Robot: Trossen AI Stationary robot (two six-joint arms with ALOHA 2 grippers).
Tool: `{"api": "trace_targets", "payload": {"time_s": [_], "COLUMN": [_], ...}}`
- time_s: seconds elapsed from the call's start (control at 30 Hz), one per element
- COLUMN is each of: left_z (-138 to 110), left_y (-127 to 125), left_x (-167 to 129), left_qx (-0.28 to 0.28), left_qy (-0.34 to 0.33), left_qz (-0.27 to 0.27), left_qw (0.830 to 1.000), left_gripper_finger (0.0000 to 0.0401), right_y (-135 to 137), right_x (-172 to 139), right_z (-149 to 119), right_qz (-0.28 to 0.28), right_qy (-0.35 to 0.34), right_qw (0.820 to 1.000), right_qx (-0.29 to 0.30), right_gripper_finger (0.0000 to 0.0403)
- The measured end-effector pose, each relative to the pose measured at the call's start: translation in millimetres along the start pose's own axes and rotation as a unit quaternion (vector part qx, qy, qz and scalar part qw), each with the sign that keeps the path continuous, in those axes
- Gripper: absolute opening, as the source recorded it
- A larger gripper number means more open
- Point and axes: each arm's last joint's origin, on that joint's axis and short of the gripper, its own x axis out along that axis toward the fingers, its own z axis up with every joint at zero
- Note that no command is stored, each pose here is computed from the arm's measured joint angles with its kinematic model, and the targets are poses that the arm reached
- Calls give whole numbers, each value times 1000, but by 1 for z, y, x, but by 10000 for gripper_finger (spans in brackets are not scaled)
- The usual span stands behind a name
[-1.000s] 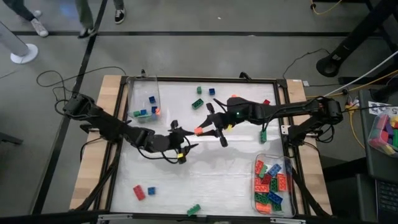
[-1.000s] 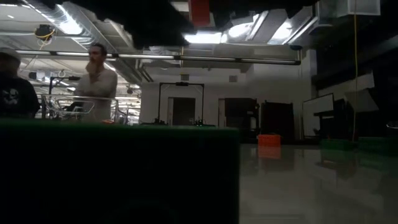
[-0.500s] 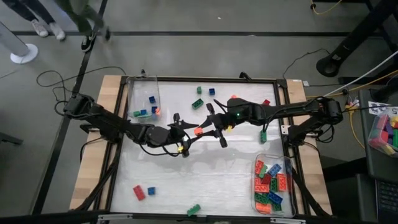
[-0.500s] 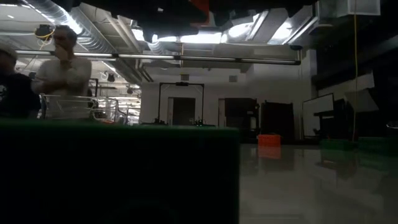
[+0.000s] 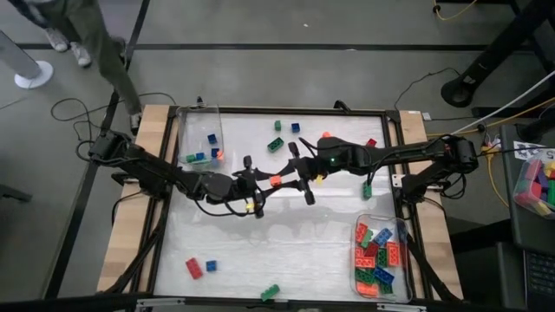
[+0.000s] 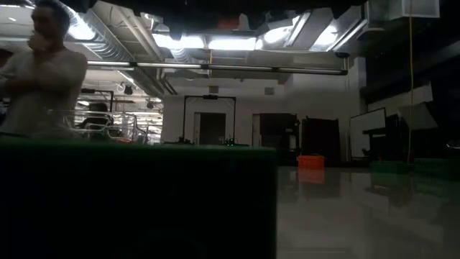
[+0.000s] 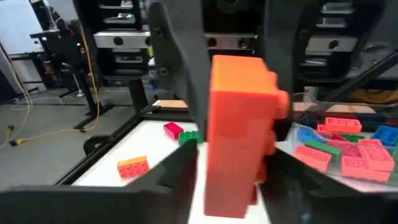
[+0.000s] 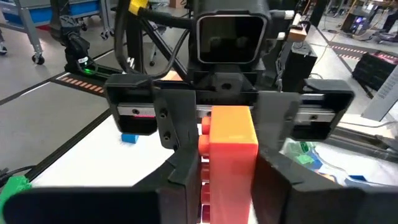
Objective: Sort blocks by size
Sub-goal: Put the 8 stud orange game piece into the bottom transparent bin
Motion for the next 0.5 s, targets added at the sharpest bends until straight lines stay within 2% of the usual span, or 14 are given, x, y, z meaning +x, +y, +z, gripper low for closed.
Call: {"api": "trace_targets", "payload": {"time_s": [0.1,0.33,0.5], "left_z": [0,-1,1], "left_y": [0,0,10], "left_x": [0,0,-8], "left_qx": [3,8,29], "left_qy": [2,7,42], "left_qz": [-2,9,48], "left_qw": [1000,1000,998], "left_gripper_finger": [79,76,76], "right_y": [0,-4,-8], "right_x": [0,0,-2], "right_z": [0,-1,9], "right_qz": [-8,-70,-114], "right_qy": [1,14,53], "right_qw": [1000,997,992], "right_qx": [1,6,8], "right_gripper_finger": [114,154,189]}}
